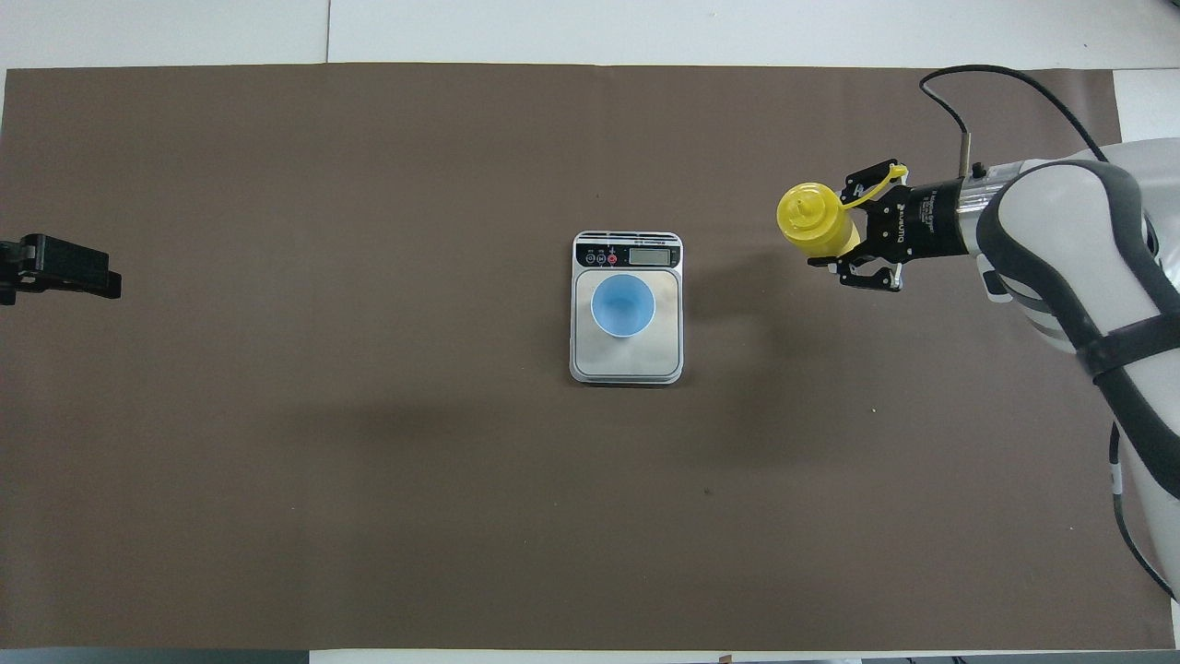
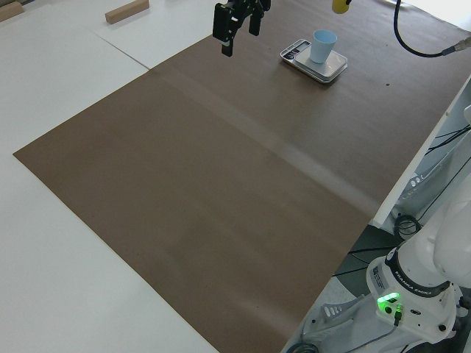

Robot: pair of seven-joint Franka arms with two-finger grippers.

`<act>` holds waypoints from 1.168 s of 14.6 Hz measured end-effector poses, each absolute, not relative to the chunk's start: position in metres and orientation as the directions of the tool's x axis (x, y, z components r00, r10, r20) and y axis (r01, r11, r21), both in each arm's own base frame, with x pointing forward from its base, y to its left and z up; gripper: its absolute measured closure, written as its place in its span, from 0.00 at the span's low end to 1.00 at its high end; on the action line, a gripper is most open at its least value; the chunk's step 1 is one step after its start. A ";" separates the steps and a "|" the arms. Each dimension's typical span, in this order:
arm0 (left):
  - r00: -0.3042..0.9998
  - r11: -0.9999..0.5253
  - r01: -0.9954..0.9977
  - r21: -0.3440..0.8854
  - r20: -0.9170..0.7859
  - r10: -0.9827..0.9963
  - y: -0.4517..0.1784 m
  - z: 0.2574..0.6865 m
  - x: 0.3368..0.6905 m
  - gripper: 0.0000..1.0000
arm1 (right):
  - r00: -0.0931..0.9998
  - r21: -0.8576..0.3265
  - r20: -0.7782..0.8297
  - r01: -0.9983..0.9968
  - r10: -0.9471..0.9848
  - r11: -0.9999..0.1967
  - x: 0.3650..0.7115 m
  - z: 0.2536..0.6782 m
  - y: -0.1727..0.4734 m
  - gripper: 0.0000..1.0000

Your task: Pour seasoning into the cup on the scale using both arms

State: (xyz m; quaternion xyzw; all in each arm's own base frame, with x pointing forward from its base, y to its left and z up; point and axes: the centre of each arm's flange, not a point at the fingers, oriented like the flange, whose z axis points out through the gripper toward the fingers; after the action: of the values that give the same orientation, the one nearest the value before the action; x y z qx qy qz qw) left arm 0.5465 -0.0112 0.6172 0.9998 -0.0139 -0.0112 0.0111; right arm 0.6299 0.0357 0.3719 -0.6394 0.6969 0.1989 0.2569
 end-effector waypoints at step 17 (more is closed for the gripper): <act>0.997 -0.998 -0.048 0.039 -0.050 -0.050 -0.021 0.634 0.539 0.00 | 0.307 -0.315 -0.152 -0.916 -0.939 -0.249 0.634 0.389 0.161 0.36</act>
State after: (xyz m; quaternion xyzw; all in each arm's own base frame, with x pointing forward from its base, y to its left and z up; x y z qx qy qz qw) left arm 0.5387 -0.0213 0.6342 0.9992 -0.0247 -0.0254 0.0191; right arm 0.6338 0.1611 0.3888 -0.7894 0.5876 -0.0335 0.1743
